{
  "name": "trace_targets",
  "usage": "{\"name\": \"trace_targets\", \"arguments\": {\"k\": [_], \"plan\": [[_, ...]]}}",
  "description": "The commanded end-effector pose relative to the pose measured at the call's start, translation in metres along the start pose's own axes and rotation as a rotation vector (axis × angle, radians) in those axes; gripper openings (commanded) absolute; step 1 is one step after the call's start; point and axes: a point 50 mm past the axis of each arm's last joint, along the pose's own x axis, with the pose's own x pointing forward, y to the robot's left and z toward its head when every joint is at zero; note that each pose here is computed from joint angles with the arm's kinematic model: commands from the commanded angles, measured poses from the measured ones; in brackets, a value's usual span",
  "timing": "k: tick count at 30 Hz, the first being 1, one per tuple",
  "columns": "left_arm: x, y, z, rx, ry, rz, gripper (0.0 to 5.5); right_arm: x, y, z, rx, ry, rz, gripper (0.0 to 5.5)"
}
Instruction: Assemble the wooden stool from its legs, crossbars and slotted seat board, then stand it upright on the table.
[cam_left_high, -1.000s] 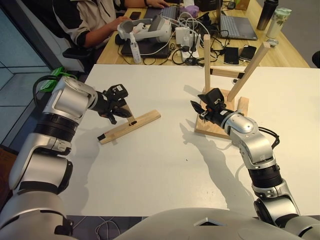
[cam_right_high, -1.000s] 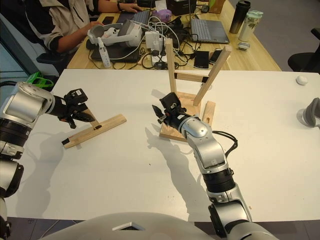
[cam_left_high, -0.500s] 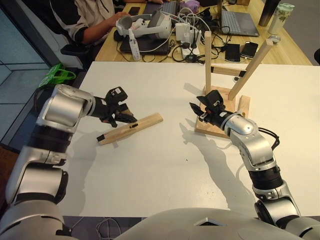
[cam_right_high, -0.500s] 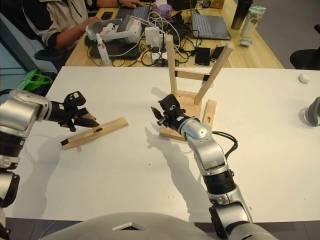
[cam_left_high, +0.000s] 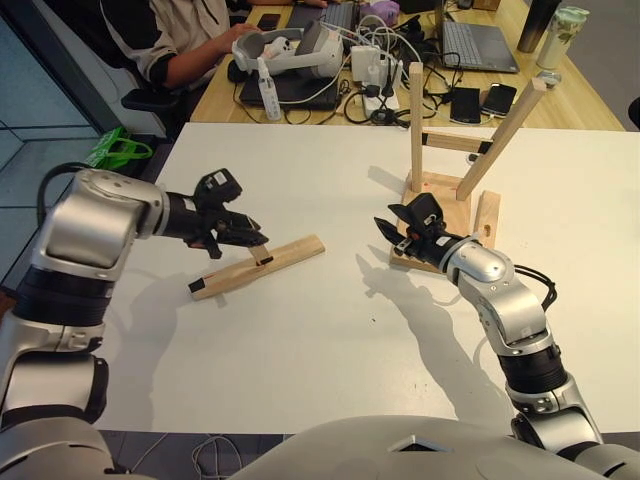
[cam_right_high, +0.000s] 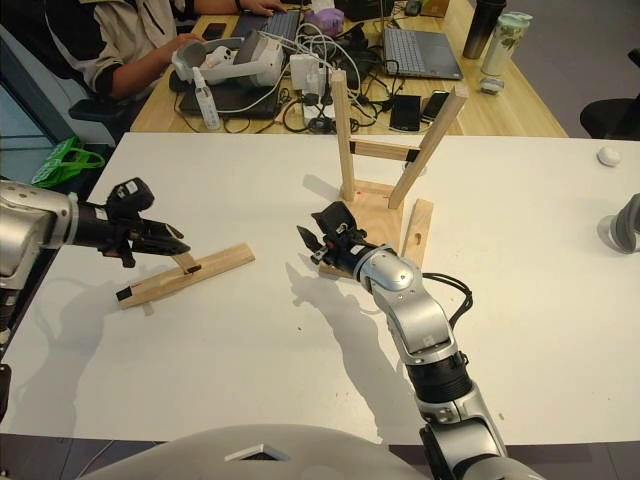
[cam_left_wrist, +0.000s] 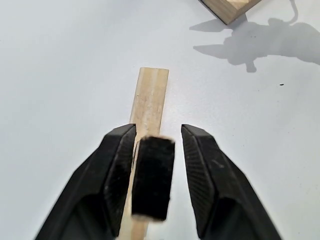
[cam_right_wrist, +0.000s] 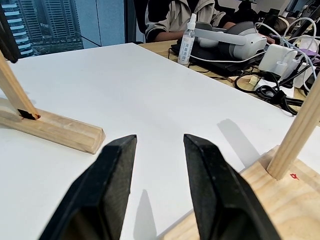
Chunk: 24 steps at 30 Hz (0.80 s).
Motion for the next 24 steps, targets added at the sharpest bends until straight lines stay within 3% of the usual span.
{"name": "trace_targets", "arguments": {"k": [1, 6, 12, 17, 24], "plan": [[-0.039, 0.001, 0.028, 0.112, -0.125, 0.07, 1.67, -0.002, -0.003, 0.004, 0.0, -0.01, -0.004, 1.75], [-0.059, -0.004, 0.071, 0.123, -0.519, 0.072, 1.67, -0.004, -0.004, 0.012, 0.052, -0.119, -0.02, 1.75], [-0.018, 0.01, 0.059, -0.123, -0.931, 0.281, 1.67, -0.023, -0.008, 0.005, 0.097, -0.335, -0.165, 1.75], [0.027, -0.008, 0.036, -0.218, -0.929, 0.281, 1.67, -0.022, -0.015, 0.006, 0.129, -0.393, -0.254, 1.75], [0.038, -0.019, 0.023, -0.225, -0.868, 0.263, 1.67, -0.022, -0.02, 0.004, 0.137, -0.387, -0.286, 1.75]]}}
